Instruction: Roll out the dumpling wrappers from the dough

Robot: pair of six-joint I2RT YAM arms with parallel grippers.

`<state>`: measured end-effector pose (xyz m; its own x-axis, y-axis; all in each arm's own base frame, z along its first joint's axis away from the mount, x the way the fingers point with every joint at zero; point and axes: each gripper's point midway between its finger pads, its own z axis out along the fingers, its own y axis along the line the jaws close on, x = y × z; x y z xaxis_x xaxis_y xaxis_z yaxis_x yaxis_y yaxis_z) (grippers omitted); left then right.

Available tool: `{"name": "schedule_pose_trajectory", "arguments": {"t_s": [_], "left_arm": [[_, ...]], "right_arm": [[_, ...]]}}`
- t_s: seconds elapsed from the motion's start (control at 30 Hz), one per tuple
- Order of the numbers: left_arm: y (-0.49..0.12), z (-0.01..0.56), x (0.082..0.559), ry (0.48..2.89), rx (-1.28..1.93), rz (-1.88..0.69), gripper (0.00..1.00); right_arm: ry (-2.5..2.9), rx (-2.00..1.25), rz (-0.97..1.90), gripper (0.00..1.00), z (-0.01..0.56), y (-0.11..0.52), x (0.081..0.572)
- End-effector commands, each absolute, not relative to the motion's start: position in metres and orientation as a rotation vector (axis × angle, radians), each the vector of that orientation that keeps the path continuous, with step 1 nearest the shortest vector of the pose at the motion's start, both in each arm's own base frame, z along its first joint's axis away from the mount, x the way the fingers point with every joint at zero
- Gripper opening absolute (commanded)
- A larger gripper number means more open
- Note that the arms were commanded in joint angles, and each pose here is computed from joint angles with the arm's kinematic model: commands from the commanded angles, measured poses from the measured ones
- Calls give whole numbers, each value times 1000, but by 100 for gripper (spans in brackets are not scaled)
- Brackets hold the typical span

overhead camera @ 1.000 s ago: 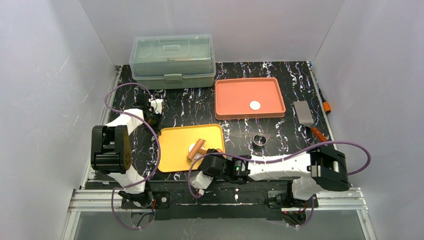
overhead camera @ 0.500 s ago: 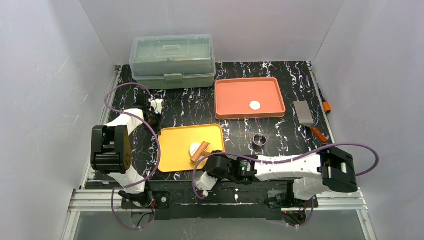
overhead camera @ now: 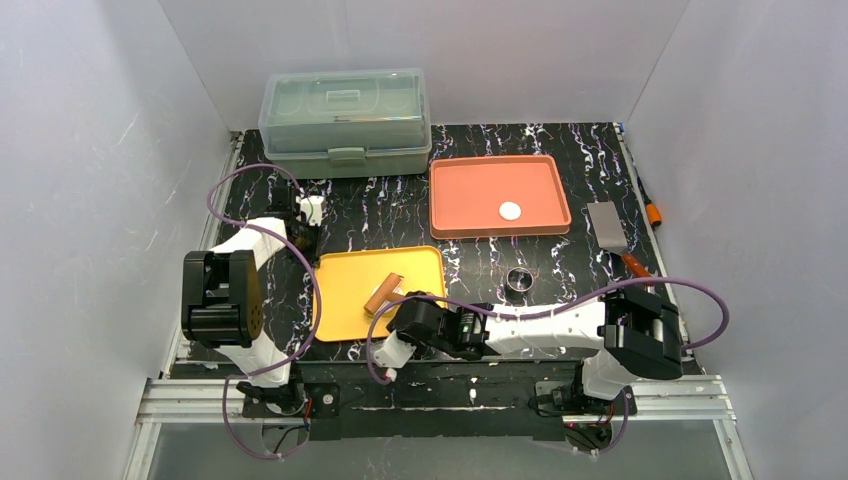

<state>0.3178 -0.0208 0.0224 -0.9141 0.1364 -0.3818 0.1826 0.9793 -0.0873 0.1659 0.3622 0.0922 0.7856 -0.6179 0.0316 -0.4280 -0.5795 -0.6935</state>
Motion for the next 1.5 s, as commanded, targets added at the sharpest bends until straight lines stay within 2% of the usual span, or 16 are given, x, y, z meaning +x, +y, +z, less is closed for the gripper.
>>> {"name": "schedule_pose_trajectory", "arguments": {"t_s": [0.0,0.3,0.7,1.17,1.47], "left_arm": [[-15,15,310,2775,246,-127,0],[-15,15,311,2771,246,-127,0],[-15,16,310,2773,243,-132,0],[-15,16,309,2769,244,-131,0],[-15,16,309,2772,244,-129,0]], "right_arm": [[892,-2780,-126,1,-8,273,111],[931,-2765,-195,1,21,246,106],[899,-2747,-172,1,-15,289,129],[960,-2750,-242,1,20,254,117],[958,-2743,-225,1,-6,282,139]]}}
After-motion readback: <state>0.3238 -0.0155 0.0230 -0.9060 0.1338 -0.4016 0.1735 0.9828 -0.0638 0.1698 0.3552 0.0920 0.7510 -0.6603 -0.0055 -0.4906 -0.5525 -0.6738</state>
